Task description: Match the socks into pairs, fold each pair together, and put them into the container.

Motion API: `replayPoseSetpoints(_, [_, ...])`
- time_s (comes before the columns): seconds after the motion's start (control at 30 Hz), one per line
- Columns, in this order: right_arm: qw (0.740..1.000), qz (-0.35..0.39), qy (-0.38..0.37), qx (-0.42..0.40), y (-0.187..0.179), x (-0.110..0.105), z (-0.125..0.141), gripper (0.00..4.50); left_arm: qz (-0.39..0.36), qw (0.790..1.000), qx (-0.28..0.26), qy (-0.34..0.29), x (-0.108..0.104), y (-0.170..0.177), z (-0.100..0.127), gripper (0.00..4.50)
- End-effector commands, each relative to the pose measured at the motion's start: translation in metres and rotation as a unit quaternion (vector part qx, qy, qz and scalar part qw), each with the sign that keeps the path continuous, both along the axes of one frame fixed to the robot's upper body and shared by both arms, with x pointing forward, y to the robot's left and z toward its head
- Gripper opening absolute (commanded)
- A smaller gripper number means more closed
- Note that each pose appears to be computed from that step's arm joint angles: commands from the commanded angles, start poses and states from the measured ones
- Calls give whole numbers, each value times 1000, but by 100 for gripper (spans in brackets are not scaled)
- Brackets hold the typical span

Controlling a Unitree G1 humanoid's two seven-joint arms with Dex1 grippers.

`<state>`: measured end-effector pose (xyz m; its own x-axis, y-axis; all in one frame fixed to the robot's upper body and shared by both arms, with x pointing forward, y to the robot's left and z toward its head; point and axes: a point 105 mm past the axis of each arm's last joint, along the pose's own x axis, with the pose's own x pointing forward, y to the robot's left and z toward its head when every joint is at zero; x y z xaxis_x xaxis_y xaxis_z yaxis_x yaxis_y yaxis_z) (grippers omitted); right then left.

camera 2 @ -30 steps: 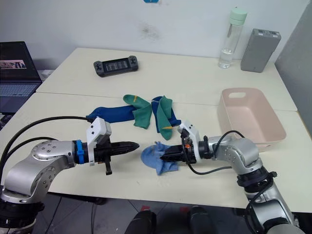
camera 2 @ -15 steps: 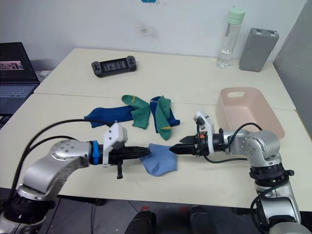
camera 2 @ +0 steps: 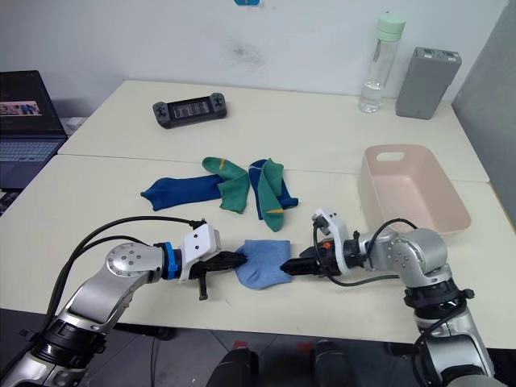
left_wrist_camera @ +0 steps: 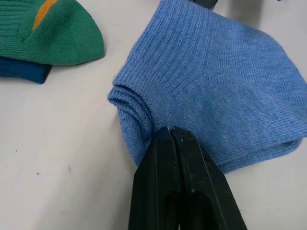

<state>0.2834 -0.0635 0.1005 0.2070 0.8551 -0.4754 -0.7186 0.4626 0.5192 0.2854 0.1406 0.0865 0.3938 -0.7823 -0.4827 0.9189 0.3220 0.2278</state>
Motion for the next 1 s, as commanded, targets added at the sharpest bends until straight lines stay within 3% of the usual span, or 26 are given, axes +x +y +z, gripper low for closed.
replayPoseSetpoints(0.03, [1000,11,6,16,16,-1,2,442,11,1000,10,11,-1,5,-5,0])
replayPoseSetpoints(0.37, [998,11,29,55,47,2,3,442,17,1000,0,9,-1,4,2,0])
replayPoseSetpoints(0.47, [998,6,24,57,47,5,3,393,19,1000,-7,9,0,4,5,0])
replayPoseSetpoints(0.8, [998,-12,14,57,42,12,2,56,9,999,-51,2,-1,1,24,0])
replayPoseSetpoints(0.87, [998,-18,4,64,34,14,13,0,-8,995,-101,9,-6,-1,47,40])
replayPoseSetpoints(1.0, [997,-19,-33,69,16,16,36,0,-40,987,-154,25,-16,-4,83,154])
